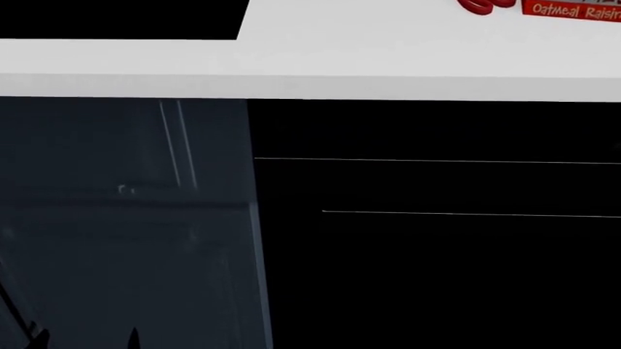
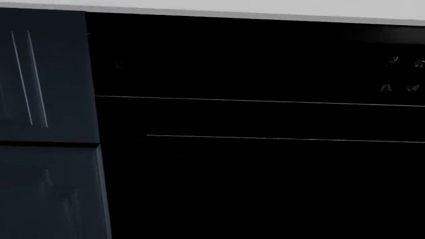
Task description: Open the dishwasher door
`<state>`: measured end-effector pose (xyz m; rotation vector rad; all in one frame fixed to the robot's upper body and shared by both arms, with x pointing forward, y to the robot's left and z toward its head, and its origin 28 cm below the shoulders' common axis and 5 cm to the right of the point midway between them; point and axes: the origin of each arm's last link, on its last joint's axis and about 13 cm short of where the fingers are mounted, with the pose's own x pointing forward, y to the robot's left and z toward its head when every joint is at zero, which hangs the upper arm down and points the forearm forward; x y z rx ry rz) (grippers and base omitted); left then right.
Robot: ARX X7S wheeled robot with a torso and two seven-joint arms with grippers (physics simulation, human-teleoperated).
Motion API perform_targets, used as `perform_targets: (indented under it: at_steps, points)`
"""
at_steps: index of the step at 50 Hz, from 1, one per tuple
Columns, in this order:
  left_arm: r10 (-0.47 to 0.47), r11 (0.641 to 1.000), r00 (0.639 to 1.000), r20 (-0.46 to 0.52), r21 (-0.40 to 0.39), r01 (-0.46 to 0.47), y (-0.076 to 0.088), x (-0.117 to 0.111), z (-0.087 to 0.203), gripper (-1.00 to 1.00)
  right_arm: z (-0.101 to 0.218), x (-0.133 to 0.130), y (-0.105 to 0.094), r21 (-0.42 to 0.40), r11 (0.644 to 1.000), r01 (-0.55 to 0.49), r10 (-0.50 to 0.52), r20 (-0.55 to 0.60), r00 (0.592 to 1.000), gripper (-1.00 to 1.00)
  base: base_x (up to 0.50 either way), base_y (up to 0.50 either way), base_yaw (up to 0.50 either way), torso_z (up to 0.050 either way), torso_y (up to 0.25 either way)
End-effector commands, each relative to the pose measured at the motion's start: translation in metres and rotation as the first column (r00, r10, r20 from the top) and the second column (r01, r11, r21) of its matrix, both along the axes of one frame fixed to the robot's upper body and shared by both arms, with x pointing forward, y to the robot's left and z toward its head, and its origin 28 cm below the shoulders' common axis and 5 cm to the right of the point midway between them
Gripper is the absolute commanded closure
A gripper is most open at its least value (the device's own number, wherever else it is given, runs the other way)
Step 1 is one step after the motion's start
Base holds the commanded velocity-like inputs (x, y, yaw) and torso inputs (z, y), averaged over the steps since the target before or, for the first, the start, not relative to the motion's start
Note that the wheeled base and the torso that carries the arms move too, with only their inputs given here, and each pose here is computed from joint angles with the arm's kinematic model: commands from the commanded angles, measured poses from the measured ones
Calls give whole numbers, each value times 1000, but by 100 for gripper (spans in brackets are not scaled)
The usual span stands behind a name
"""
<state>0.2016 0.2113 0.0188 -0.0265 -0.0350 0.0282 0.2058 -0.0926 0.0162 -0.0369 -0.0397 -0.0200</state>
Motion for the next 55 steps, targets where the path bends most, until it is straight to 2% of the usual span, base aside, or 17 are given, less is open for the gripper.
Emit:
perform_targets:
  at_steps: [1,21,30,55]
  points:
    - [2,1000,1000,0,0,-2,0,0,0,-100,-1,-1,0,-4,1000,0,0,-4,1000,-100,0,0,0,-50,0]
    - [0,1000,1000,11,8,0,1,0,-4,-100,-3,-2,0,2,1000,-8,8,-5,1000,-100,0,0,0,-50,0]
    - [-7,1000,1000,26,10,7,1,-1,-3,-100,-3,-3,1,-3,1000,-13,13,-7,1000,-100,95,0,0,0,0]
    - [-7,1000,999,34,22,7,1,0,0,-100,-2,-3,0,-3,1000,-12,12,-7,1000,-100,419,0,0,0,0]
